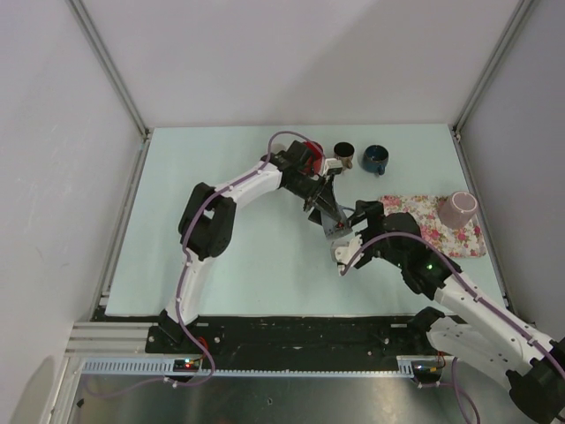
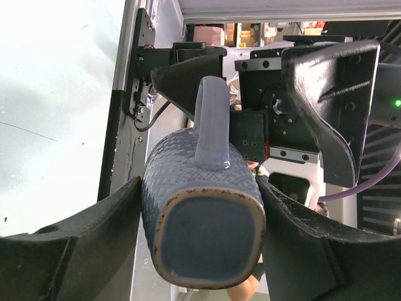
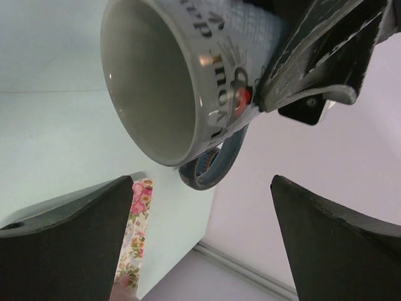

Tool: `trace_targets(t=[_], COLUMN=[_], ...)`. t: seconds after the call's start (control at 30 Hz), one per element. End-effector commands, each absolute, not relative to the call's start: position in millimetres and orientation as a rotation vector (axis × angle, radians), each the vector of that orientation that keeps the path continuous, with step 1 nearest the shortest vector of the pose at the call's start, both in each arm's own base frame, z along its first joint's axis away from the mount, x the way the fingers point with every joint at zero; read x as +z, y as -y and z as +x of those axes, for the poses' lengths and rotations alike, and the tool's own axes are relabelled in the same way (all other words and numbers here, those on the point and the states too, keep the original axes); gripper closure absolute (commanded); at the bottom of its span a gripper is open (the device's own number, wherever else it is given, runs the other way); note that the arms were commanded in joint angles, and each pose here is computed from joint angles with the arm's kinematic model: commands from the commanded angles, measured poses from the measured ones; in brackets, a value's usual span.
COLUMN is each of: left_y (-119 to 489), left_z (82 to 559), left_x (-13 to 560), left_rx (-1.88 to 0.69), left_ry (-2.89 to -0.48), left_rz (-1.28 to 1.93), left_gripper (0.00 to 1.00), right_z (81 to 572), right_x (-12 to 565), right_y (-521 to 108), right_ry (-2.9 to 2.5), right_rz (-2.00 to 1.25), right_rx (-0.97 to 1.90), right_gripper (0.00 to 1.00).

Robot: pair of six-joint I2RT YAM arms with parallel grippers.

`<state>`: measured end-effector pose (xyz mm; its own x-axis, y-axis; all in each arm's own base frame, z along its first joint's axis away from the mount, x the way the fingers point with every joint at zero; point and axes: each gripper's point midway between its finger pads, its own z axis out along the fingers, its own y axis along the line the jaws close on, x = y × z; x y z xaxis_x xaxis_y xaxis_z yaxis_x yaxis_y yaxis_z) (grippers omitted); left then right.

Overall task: Turn the mug right side up
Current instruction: Turn over the cup on the tray.

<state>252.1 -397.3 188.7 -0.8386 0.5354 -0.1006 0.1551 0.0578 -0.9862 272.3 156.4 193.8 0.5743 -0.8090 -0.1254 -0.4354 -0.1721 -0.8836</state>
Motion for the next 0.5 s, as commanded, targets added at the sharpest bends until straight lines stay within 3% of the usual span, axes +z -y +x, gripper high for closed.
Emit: trace_targets(t=[0.0, 0.47], left_y=[392.2, 384.4], left_z=[247.3, 237.4], left_x=[228.8, 243.4], left_rx=[1.943, 1.941], left_ry=[1.854, 1.854], left_rz=[-0.721, -0.715], left_gripper=[1.0, 1.0], right_z=[270.0, 277.7], right_x=[201.1, 200.8], right_y=[-168.9, -177.3], right_ry=[-0.954, -0.862], right_rz=[-1.796, -1.682], right_rx=[-0.453, -0.451], right_gripper=[0.05, 0.37])
